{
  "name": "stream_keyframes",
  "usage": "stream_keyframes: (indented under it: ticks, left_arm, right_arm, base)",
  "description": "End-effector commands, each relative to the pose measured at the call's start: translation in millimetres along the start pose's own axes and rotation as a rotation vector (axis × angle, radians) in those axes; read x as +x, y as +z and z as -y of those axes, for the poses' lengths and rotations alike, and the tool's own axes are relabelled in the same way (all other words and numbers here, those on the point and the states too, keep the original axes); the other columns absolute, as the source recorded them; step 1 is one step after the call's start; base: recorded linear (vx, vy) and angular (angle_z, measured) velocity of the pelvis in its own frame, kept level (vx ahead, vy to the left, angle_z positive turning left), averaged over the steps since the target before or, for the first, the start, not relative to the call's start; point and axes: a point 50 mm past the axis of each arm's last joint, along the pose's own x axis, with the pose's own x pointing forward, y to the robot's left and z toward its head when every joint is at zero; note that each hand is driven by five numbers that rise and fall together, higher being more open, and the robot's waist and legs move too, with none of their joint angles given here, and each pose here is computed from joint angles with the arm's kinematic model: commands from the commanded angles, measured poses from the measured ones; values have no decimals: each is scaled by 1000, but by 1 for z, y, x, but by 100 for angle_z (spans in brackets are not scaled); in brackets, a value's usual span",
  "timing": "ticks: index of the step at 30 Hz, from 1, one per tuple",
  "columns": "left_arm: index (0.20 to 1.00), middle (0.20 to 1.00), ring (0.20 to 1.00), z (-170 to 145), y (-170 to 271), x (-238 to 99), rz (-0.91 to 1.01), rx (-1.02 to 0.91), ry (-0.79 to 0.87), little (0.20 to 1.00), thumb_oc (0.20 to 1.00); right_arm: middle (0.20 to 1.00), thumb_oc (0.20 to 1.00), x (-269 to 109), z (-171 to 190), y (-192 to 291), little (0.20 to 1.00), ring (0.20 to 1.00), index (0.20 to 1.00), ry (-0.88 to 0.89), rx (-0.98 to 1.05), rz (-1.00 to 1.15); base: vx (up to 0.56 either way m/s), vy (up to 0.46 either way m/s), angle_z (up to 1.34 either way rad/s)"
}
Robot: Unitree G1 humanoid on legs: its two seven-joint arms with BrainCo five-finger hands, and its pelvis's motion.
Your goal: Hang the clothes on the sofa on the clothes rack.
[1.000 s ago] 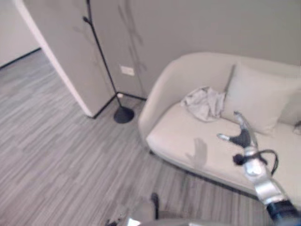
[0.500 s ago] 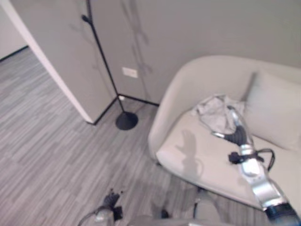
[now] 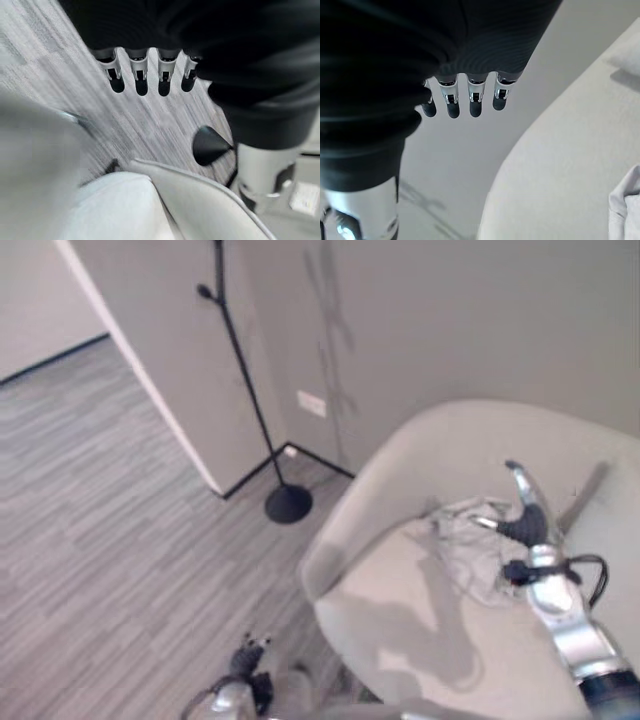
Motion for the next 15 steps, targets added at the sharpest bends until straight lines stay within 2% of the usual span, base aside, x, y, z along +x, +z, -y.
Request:
stream_keyframes:
  ticks: [1, 3, 5, 8, 15]
  left_arm:
    - [1000, 1000, 1000, -13, -16, -6, -50, 37, 24, 1000, 1000]
    - [1000, 1000, 1000, -16, -5, -3, -7, 4, 42, 1000, 1000]
    - [1000, 1000, 1000, -17, 2, -2, 24, -55, 52, 1000, 1000]
    - [1000, 1000, 1000, -21, 0, -2, 12, -30, 61, 1000, 1000]
    - [1000, 1000, 1000, -22, -4, -1, -11, 19, 60, 1000, 1000]
  right_arm:
    - [1000, 1000, 10, 10, 13, 1000, 1000, 1000, -73, -76, 72]
    - [1000, 1000, 13, 7, 8, 1000, 1000, 1000, -48, -181, 66]
    - [1000, 1000, 16, -1, -5, 1000, 1000, 1000, -37, -178, -14]
    - [1000, 1000, 16, -3, -19, 1000, 1000, 1000, -11, -308, -53]
    - [1000, 1000, 28, -1, -48, 1000, 1000, 1000, -50, -434, -178]
  base:
    - [43, 54, -51]
    - [52, 32, -26]
    - [48, 49, 11]
    - [25, 16, 35]
    - [6, 2, 18]
